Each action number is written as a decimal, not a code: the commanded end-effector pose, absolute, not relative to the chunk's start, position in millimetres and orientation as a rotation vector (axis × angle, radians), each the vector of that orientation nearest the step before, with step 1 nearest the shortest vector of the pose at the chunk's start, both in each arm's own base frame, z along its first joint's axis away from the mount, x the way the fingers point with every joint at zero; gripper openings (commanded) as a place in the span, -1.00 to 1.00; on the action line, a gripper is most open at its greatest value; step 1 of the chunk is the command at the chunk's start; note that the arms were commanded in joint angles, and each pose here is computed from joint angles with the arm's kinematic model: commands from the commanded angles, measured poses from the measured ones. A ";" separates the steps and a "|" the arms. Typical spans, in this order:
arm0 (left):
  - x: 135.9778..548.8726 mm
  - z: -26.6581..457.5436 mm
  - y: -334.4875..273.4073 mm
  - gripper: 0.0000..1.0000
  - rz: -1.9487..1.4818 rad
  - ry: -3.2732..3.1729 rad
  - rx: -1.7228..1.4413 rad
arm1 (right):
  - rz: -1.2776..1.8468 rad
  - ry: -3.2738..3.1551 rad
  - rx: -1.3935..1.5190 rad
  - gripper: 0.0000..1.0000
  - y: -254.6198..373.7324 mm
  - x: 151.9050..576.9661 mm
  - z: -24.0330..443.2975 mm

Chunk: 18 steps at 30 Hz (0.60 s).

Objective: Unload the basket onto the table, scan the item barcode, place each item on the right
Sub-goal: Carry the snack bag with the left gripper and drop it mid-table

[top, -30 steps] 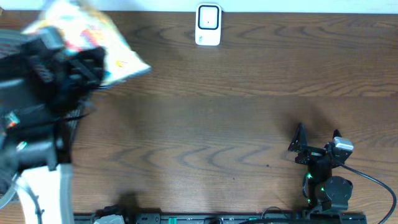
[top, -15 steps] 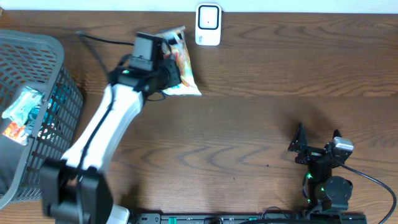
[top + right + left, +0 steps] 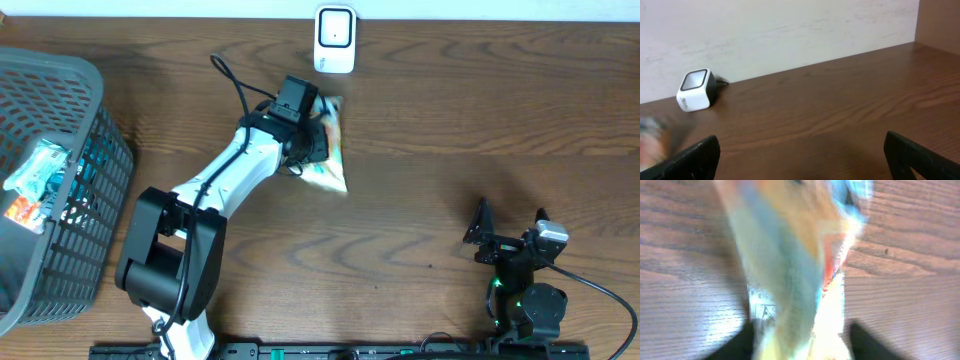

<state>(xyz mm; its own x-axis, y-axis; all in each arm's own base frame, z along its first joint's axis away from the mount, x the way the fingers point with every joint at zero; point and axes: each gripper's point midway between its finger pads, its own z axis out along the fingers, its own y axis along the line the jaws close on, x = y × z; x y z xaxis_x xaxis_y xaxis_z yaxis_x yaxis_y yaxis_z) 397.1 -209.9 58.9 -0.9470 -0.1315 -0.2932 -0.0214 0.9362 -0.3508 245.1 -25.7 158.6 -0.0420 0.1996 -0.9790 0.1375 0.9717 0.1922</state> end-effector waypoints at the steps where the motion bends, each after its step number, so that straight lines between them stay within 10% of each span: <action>1: 402.8 78.3 -209.8 0.98 -0.530 2.732 -0.126 | 0.064 1.618 0.265 0.99 -24.2 245.1 158.2; 18: 369.8 338.6 -114.7 0.96 -0.568 2.125 -0.242 | 0.064 1.618 0.265 0.99 -24.2 245.1 158.2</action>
<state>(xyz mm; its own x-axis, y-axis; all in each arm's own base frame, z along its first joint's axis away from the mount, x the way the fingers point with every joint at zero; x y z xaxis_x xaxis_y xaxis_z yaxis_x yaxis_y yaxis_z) 377.1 -160.6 314.0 -0.6719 -0.3098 -0.6728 0.1297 0.8451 -0.5187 245.1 -25.7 158.7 -0.0416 0.1995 -0.9790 0.1375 0.9717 0.1922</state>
